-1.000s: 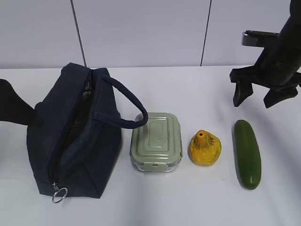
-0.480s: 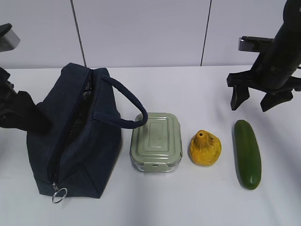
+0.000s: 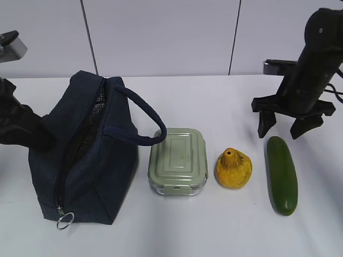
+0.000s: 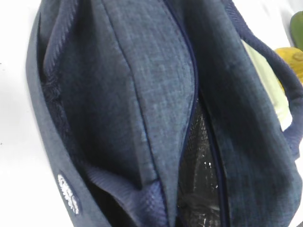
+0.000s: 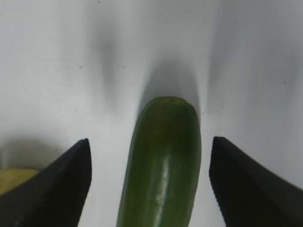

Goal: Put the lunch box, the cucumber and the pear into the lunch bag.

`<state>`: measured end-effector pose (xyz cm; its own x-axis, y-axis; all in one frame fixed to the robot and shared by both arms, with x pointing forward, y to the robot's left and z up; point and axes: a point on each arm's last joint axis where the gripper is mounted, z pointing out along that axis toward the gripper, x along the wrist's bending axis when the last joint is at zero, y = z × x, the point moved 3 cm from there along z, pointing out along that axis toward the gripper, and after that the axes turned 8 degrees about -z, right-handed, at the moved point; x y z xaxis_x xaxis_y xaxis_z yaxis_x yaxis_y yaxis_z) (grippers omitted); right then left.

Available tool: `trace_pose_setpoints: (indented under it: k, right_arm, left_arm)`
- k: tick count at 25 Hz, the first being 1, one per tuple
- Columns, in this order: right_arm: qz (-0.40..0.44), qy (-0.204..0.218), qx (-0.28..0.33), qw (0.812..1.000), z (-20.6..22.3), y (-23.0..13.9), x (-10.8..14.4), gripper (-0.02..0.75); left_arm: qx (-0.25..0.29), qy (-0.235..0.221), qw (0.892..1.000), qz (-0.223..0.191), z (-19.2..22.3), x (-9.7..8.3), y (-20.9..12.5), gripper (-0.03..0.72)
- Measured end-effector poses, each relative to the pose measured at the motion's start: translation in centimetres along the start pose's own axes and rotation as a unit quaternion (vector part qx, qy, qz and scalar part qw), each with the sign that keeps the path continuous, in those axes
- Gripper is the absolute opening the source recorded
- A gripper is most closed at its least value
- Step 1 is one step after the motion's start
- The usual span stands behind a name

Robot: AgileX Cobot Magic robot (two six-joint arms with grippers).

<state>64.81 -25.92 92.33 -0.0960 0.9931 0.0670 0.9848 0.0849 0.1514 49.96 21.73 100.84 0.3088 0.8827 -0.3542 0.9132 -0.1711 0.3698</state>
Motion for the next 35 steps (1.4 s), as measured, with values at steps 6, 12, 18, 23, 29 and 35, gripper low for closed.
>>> trace_pose_setpoints:
  k: [6, 12, 18, 23, 29, 35]
  right_arm:
    - [-0.002, -0.007, 0.038, 0.999, 2.5, -0.4, -0.3, 0.591]
    - [-0.004, -0.016, 0.063, 0.998, 3.9, -0.9, -0.7, 0.458]
    - [-0.007, -0.020, 0.041, 0.999, 2.7, 0.1, -0.7, 0.384]
    - [-0.030, 0.044, -0.072, 0.996, -4.6, 2.6, 1.4, 0.384]
    - [-0.100, 0.213, -0.235, 0.943, -14.1, 3.5, 7.0, 0.383]
    - [-0.196, 0.328, -0.348, 0.856, -17.8, 3.5, 14.9, 0.383]
  left_arm:
    - [-0.001, 0.000, 1.000, 0.001, 0.0, 0.0, 0.0, 0.003]
    - [-0.001, 0.000, 1.000, 0.005, 0.0, 0.0, 0.0, 0.003]
    - [-0.002, 0.000, 1.000, 0.006, 0.0, 0.0, 0.1, 0.003]
    - [-0.004, 0.000, 1.000, 0.006, 0.0, 0.0, 0.1, 0.003]
    - [-0.007, 0.001, 1.000, 0.005, 0.0, 0.0, 0.2, 0.003]
    - [-0.008, -0.001, 1.000, 0.004, 0.0, 0.0, 0.2, 0.003]
